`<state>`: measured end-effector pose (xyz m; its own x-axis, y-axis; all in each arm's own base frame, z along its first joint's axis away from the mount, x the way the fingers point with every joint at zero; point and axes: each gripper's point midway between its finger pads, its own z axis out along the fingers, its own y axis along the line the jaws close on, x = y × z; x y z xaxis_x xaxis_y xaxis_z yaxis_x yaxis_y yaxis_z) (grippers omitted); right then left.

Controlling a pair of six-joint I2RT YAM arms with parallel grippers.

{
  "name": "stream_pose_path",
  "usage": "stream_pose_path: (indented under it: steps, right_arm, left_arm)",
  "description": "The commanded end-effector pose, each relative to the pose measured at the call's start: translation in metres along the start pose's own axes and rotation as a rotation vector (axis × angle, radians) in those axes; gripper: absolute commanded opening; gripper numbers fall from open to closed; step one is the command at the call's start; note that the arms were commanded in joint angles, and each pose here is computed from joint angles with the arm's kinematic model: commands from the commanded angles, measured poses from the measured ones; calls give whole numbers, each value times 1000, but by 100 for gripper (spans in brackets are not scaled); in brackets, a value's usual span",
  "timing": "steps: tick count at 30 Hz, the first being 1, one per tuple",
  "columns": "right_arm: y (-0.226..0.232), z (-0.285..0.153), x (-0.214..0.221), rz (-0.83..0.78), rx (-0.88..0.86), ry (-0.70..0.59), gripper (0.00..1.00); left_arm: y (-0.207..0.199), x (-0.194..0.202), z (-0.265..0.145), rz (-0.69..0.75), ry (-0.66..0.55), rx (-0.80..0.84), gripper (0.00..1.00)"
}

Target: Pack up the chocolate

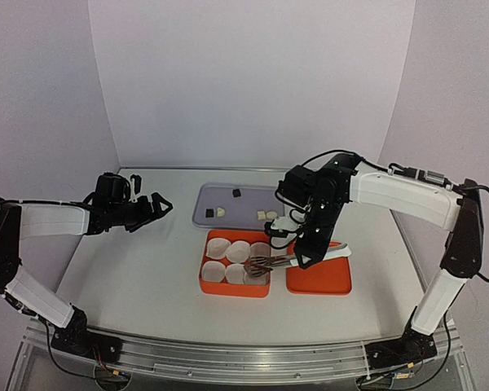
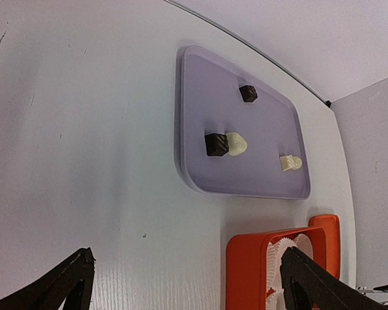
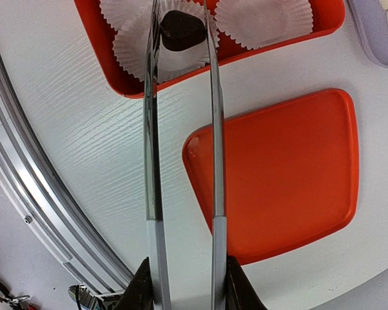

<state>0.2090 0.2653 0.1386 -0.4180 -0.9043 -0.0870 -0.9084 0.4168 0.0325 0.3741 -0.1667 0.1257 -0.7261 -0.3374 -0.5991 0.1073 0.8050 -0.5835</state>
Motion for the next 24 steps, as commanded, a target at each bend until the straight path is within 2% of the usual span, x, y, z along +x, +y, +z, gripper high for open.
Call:
stream_pose_path:
  steps: [1,15,24]
  right_arm:
    - [-5,-11,-6,-27,40,-9,8]
    - [-1,-9,-8,-55,33,28,12]
    - [0,-10,-6,-63,38,53,19]
  left_arm:
    - [-13,-19,-2,33,-41,22,100]
    - [-8,-17,-3,34,-44,0,100]
    - [-6,-15,-6,35,-49,-9,100]
